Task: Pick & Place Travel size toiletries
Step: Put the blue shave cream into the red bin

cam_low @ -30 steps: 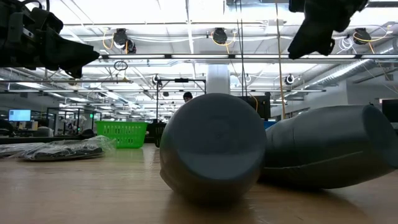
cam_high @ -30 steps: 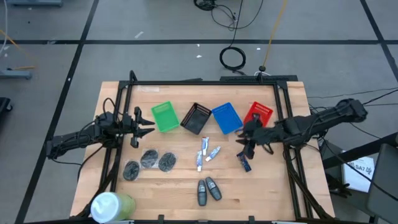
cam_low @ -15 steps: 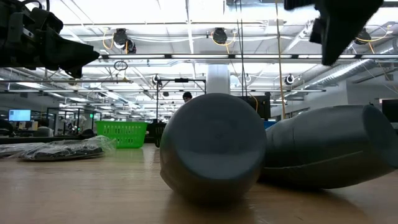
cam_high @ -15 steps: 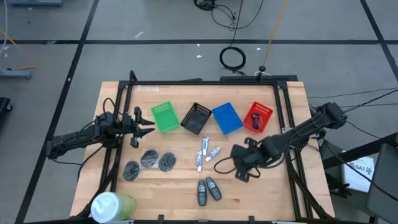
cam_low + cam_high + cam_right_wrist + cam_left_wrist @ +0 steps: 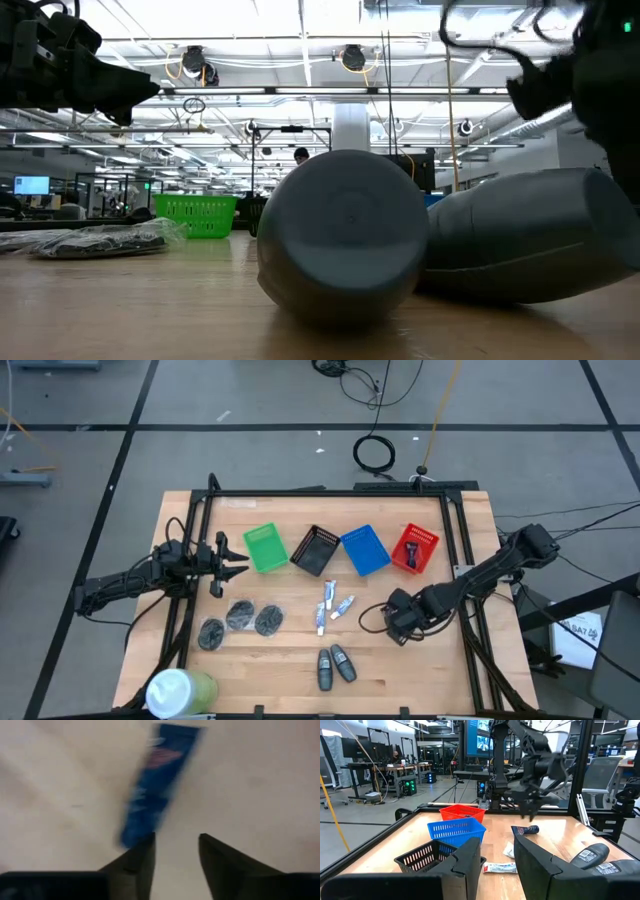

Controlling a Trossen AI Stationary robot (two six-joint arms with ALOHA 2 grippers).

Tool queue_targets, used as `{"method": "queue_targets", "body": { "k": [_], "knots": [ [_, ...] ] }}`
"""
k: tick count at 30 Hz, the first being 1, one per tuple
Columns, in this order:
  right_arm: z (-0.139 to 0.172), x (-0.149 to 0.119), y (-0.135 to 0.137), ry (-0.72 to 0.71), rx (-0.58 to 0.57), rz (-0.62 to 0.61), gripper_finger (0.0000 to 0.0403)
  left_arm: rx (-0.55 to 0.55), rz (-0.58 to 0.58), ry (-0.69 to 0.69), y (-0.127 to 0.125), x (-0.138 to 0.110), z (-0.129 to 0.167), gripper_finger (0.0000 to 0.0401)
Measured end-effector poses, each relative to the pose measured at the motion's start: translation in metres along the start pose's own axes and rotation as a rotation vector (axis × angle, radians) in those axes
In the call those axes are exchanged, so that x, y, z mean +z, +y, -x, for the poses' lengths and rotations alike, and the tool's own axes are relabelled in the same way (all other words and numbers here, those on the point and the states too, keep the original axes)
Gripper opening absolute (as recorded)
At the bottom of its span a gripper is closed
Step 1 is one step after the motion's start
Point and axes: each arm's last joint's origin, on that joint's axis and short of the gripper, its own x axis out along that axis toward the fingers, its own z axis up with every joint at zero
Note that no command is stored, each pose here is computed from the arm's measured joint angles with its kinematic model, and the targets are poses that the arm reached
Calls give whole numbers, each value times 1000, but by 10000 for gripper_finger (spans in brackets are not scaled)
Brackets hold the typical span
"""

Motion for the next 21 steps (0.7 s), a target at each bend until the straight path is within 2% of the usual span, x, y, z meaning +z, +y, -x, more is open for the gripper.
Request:
{"method": "queue_targets", "body": {
  "k": [6, 11, 14, 17, 21],
  "knots": [
    [-14, -1, -5, 32, 31, -39, 222, 0, 0, 0, 0, 0, 0, 115],
    [-12, -1, -2, 191, 104, -104, 235, 0, 0, 0, 0, 0, 0, 115],
    [-11, -4, 4, 221, 155, -94, 234, 0, 0, -1, 0, 0, 0, 115],
    [-10, -2, 11, 170, 226, -109, 233, 0, 0, 0, 0, 0, 0, 115],
    [-9, 4, 16, -23, 234, -209, 234, 0, 0, -1, 0, 0, 0, 115]
  ]
}}
